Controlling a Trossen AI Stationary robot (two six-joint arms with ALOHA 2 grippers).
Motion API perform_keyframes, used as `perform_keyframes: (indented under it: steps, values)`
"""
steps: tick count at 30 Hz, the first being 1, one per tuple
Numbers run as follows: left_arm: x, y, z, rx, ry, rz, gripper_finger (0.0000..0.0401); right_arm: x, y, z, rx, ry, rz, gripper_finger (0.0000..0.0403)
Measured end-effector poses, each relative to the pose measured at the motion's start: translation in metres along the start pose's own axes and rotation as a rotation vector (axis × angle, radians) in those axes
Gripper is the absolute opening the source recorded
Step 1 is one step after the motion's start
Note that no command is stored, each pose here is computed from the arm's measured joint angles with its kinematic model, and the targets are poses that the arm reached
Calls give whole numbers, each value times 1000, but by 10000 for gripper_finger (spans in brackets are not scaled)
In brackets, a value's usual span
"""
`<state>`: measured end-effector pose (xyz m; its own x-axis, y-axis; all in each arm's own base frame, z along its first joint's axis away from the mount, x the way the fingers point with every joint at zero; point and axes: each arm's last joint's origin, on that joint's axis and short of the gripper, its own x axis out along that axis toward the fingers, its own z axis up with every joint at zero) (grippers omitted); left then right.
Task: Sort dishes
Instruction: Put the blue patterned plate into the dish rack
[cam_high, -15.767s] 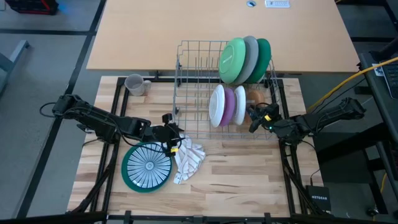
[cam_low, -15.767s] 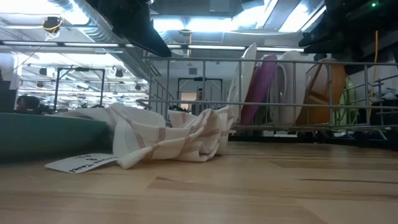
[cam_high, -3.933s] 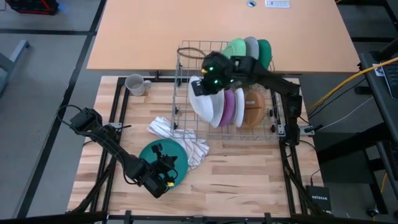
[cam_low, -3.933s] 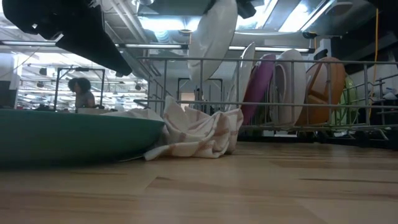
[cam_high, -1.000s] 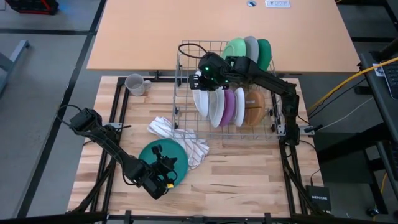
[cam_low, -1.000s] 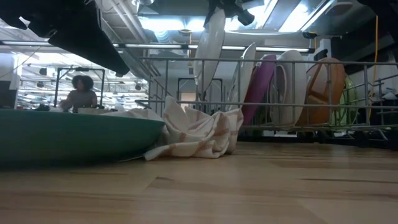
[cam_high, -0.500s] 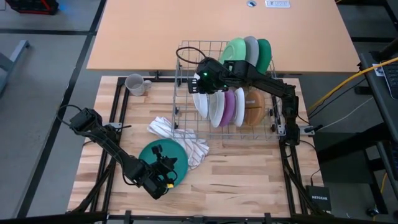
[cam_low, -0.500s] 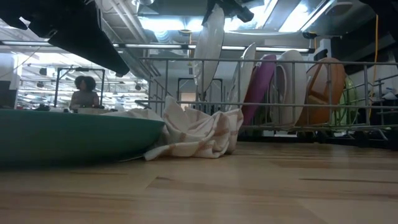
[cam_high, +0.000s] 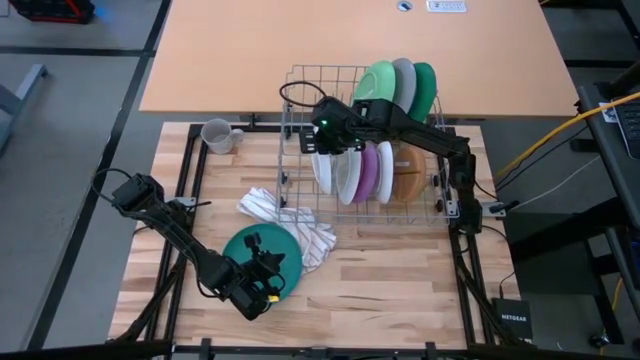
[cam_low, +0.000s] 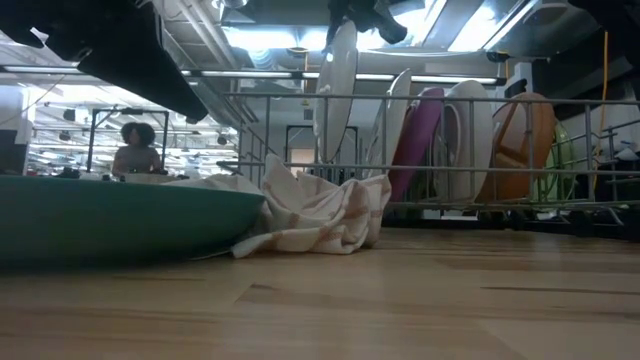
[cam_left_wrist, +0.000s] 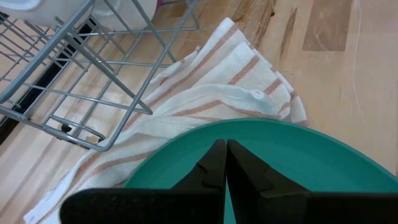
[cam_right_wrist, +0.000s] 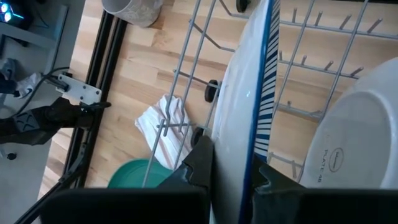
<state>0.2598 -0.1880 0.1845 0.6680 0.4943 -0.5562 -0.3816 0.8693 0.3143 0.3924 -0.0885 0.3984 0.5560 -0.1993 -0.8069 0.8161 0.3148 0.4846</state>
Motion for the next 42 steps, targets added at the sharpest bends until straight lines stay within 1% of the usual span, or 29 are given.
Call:
perform_keyframes:
  steps: [10,15,19,30,35,42]
  values:
    - [0,0,0,1,0,0,4,2,-1,2,12,5,-3,24]
    - [0,0,0,1,0,0,4,19,-2,0,10,37,-46,24]
    - [0,0,0,1,0,0,4,27,-2,-2,9,78,-58,26]
    - [0,0,0,1,0,0,4,41,-7,-8,-27,163,-119,70]
    - [1,0,-2,5,3,2,4,49,-8,-9,-89,186,-135,79]
    - [1,0,-2,0,1,1,4,49,-9,-10,-167,198,-135,101]
